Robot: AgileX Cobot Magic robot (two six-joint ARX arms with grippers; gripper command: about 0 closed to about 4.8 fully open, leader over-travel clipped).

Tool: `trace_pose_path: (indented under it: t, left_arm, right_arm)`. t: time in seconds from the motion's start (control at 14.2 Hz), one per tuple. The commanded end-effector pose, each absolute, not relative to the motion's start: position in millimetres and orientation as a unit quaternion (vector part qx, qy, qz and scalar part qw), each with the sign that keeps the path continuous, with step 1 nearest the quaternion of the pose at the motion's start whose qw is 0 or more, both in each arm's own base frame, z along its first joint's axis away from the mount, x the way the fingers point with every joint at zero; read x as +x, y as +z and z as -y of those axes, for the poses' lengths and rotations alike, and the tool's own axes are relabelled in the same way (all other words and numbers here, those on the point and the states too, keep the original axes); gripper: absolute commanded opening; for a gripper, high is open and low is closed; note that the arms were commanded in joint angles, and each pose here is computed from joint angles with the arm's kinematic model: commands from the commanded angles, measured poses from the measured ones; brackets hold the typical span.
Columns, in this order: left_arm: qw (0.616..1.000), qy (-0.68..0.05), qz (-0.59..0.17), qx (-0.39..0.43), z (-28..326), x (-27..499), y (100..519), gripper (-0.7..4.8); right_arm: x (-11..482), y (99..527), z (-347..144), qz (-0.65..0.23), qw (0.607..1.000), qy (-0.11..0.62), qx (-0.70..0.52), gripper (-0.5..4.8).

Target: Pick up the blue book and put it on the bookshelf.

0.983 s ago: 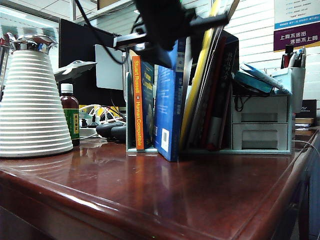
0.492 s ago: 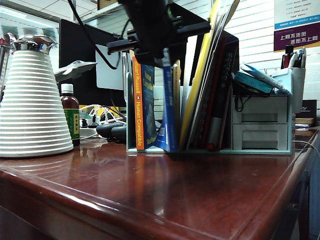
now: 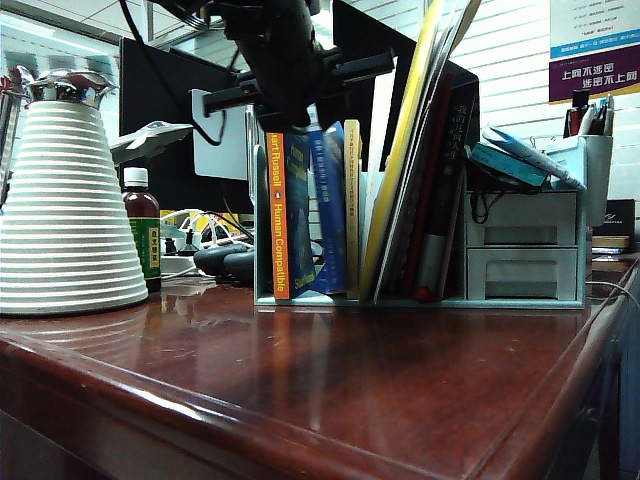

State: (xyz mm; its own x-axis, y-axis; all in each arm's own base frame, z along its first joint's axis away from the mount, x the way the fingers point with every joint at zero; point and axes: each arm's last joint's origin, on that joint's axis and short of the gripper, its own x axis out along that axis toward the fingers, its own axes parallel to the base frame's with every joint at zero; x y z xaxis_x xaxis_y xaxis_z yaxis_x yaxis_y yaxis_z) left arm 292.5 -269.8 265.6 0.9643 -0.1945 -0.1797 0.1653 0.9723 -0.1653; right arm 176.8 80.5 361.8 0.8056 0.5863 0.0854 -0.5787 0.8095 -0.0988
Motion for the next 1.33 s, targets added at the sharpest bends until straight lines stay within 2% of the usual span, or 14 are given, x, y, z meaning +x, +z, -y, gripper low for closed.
trace_pose_path:
  t: [0.07, 0.14, 0.21, 0.35, 0.63, 0.84, 1.33]
  left_arm:
    - [0.979, -0.131, -0.148, -0.049, 272, 293, 248, 1.4]
    - [0.978, -0.134, -0.149, -0.048, 272, 293, 248, 1.4]
    - [0.98, -0.126, -0.147, -0.048, 271, 293, 248, 0.0]
    - [0.986, -0.091, -0.128, -0.052, 270, 294, 250, -0.05]
    - [0.99, -0.07, -0.092, -0.075, 262, 308, 253, -0.05]
    - [0.993, -0.069, -0.049, -0.077, 256, 317, 259, -0.05]
    - [0.99, -0.096, -0.016, -0.104, 244, 338, 267, -0.05]
  right_arm:
    - [176, 365, -80, 0.066, 0.949, 0.308, -0.031, -0.01]
    - [176, 365, -80, 0.066, 0.949, 0.308, -0.032, -0.01]
    - [176, 365, -80, 0.067, 0.948, 0.31, -0.031, -0.01]
    - [176, 365, -80, 0.067, 0.948, 0.311, -0.031, -0.01]
    - [176, 365, -80, 0.066, 0.947, 0.312, -0.031, -0.01]
    - [175, 365, -81, 0.067, 0.945, 0.319, -0.031, -0.01]
    - [175, 365, -81, 0.066, 0.944, 0.322, -0.03, -0.01]
